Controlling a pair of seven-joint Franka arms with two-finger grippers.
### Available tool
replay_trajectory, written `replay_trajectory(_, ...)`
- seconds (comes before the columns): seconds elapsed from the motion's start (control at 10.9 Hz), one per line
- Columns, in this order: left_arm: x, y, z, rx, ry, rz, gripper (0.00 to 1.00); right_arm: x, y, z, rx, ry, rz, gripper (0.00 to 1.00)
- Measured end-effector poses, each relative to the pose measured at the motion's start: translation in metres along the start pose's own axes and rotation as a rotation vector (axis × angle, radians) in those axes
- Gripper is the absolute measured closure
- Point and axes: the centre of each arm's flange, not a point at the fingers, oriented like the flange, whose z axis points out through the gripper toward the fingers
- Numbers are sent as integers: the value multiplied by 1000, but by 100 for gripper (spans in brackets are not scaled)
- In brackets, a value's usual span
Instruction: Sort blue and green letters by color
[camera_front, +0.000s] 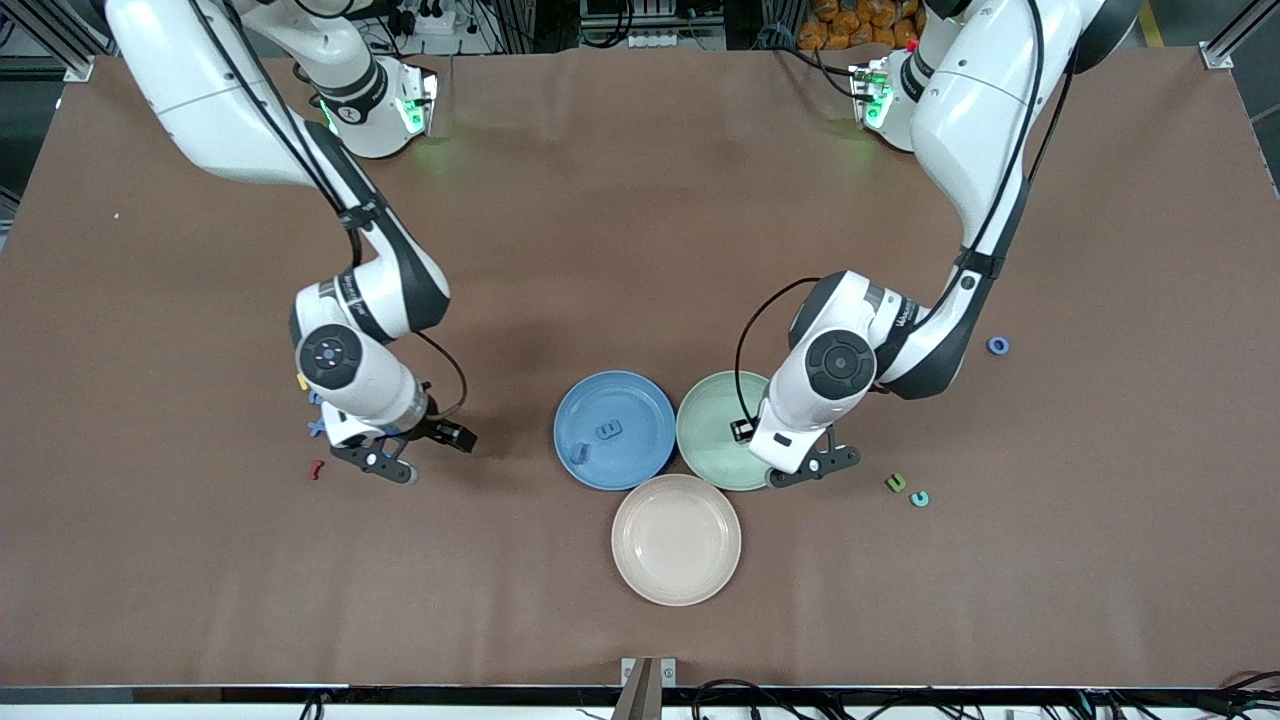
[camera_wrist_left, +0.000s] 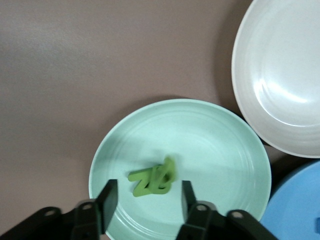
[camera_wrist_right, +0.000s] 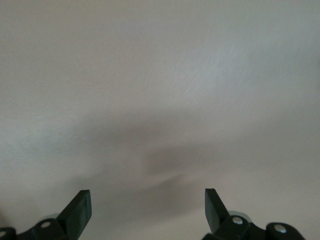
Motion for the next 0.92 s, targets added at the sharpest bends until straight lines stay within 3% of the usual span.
replay_trajectory(0.18,10,-10,-1,7,9,-21,13,4,55,16,33,49,-153,0)
replay_trajectory(0.28,20,-21,-2,11,16,-43,2,4,81,27,29,47,-229,0)
replay_trajectory(0.55,68,-79,-7,17,27,-148,0,25,149,34,0,15,-507,0)
replay_trajectory(0.92,120,-165,-3,36,29,-281,0,48,219,24,-19,-23,-624,0)
